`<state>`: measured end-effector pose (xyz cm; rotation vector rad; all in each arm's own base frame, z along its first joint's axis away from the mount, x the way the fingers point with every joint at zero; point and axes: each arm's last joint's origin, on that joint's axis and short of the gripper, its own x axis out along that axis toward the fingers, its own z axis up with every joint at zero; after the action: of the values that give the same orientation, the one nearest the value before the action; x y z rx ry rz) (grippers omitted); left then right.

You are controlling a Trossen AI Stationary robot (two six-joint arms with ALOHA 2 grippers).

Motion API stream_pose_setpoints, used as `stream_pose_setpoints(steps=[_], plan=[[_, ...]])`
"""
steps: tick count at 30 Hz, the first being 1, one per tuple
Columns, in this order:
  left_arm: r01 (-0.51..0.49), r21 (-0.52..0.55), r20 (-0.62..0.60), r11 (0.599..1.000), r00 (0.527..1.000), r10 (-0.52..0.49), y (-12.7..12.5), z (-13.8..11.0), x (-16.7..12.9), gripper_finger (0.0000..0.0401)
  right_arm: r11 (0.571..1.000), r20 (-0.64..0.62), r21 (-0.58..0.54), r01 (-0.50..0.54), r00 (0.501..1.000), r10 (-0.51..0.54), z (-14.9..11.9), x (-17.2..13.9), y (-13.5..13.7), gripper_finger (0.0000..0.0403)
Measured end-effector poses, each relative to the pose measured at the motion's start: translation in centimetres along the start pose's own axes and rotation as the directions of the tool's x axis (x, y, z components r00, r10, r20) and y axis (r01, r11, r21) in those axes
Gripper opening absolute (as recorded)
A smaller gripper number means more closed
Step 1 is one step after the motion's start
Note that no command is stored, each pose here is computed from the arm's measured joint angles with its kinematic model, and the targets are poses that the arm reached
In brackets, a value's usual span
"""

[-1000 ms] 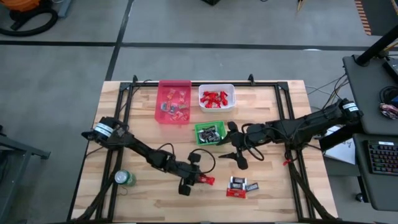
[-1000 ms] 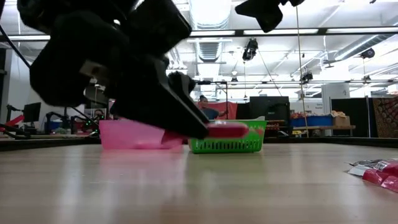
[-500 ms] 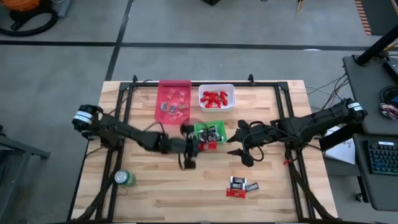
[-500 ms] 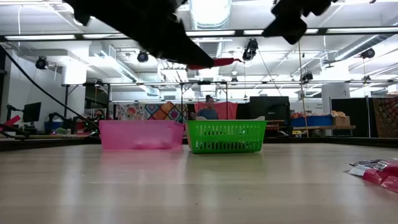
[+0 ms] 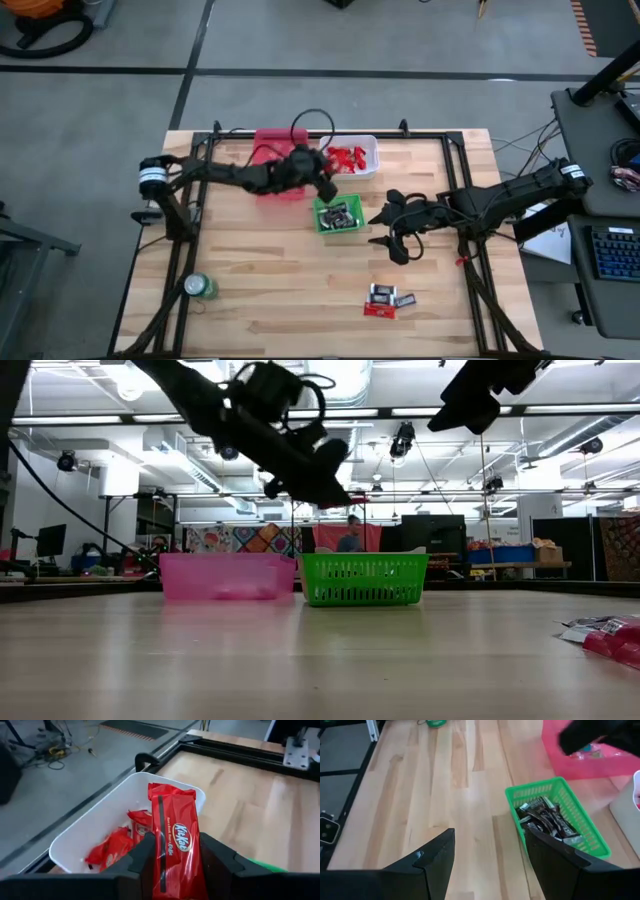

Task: Sort candy
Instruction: Put the red chocolate bar into the white bin, then put the brown chocolate bar into the green bin

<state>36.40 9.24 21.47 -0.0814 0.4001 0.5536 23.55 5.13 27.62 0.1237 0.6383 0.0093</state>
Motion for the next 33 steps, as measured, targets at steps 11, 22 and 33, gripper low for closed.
stream_pose_setpoints(steps=[11, 22, 33], plan=[[-0.052, 0.009, 0.009, 0.999, 0.999, 0.052, 3.3, 1.7, 4.7, 0.0125, 1.0, -0.011, 0.015, 0.006, 1.0, -0.006, -0.3, 0.2, -0.1, 0.0233], [-0.054, 0.046, -0.029, 0.997, 0.998, 0.056, 3.3, 1.9, 5.1, 0.0202, 1.0, -0.021, 0.026, 0.009, 1.0, -0.008, -0.5, 0.2, -0.1, 0.0233], [0.124, 0.144, -0.036, 0.982, 0.992, -0.12, -1.7, 2.6, 1.3, 0.021, 0.993, -0.134, 0.116, 0.034, 0.991, -0.018, -2.3, 0.9, 0.2, 0.0233]])
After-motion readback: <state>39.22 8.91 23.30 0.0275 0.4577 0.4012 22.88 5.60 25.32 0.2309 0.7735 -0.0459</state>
